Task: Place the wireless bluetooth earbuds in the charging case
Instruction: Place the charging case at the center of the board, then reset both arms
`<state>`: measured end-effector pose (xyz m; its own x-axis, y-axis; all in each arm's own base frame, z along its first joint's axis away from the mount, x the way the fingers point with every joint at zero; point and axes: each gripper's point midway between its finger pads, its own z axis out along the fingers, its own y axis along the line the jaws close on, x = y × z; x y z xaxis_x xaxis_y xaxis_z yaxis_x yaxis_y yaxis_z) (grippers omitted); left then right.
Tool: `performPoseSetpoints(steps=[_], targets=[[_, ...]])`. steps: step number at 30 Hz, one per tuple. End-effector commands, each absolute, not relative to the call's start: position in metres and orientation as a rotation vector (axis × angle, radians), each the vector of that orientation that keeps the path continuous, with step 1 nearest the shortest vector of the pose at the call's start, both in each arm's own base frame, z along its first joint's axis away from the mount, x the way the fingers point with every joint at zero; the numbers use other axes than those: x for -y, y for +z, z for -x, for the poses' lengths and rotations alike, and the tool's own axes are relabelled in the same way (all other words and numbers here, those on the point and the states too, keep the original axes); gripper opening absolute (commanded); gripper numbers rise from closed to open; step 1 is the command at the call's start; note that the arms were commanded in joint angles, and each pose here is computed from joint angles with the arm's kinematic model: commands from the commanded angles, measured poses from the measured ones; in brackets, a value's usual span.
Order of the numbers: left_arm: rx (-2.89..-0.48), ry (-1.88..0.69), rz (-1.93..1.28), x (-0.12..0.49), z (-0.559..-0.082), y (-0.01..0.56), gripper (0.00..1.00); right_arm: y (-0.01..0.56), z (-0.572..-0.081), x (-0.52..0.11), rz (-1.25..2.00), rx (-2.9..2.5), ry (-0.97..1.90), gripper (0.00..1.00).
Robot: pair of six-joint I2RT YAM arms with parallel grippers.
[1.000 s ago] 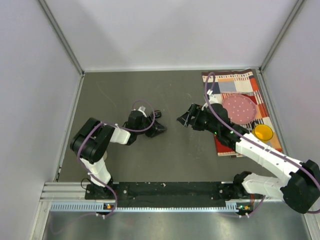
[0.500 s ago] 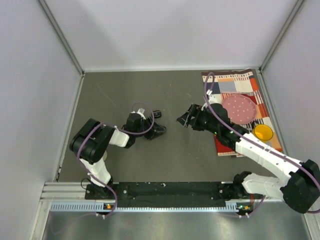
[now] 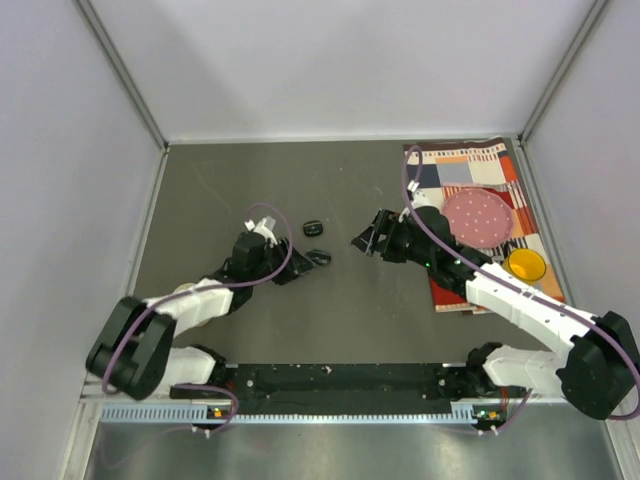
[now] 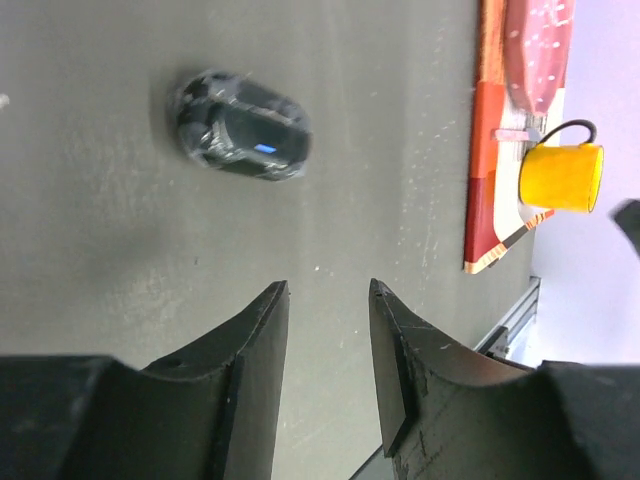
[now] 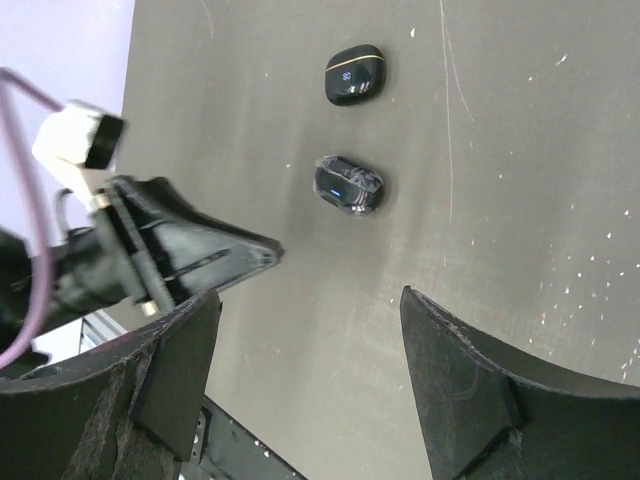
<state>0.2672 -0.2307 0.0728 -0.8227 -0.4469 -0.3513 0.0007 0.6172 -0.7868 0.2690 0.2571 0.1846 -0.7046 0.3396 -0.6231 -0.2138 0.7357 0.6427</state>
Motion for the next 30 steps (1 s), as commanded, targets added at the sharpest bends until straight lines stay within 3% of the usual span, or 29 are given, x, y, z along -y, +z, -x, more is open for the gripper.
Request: performPoseSetpoints(steps=[1,5,7,13,14,20,23,30], targets=[[-2.187,-1.009,0.180,0.217,-0.274,0.117,0.43,0.206,-0.284,-0.257,-0.088,-2.087,0.922,0.73],[-2.075,-0.908,0.020,0.208,-0.281,0.155,0.46,0.202,-0.293,-0.248,-0.095,-2.081,0.870,0.73],[-1.988,-0.833,0.005,0.197,-0.288,0.181,0.60,0.203,-0.296,-0.242,-0.095,-2.082,0.849,0.73],[-1.861,-0.494,-0.012,0.144,-0.297,0.211,0.83,0.208,-0.312,-0.217,-0.176,-2.108,1.007,0.77],[-1.854,-0.408,0.027,0.129,-0.300,0.212,0.99,0.208,-0.315,-0.209,-0.198,-2.106,1.003,0.80],[-1.765,-0.279,-0.077,0.106,-0.285,0.240,0.99,0.199,-0.329,-0.157,-0.194,-2.094,0.712,0.94],[-1.730,-0.332,-0.115,0.112,-0.277,0.255,0.99,0.194,-0.332,-0.140,-0.167,-2.122,0.563,0.99],[-1.696,-0.407,-0.118,0.120,-0.270,0.282,0.99,0.201,-0.335,-0.125,0.065,-2.010,0.410,0.99]])
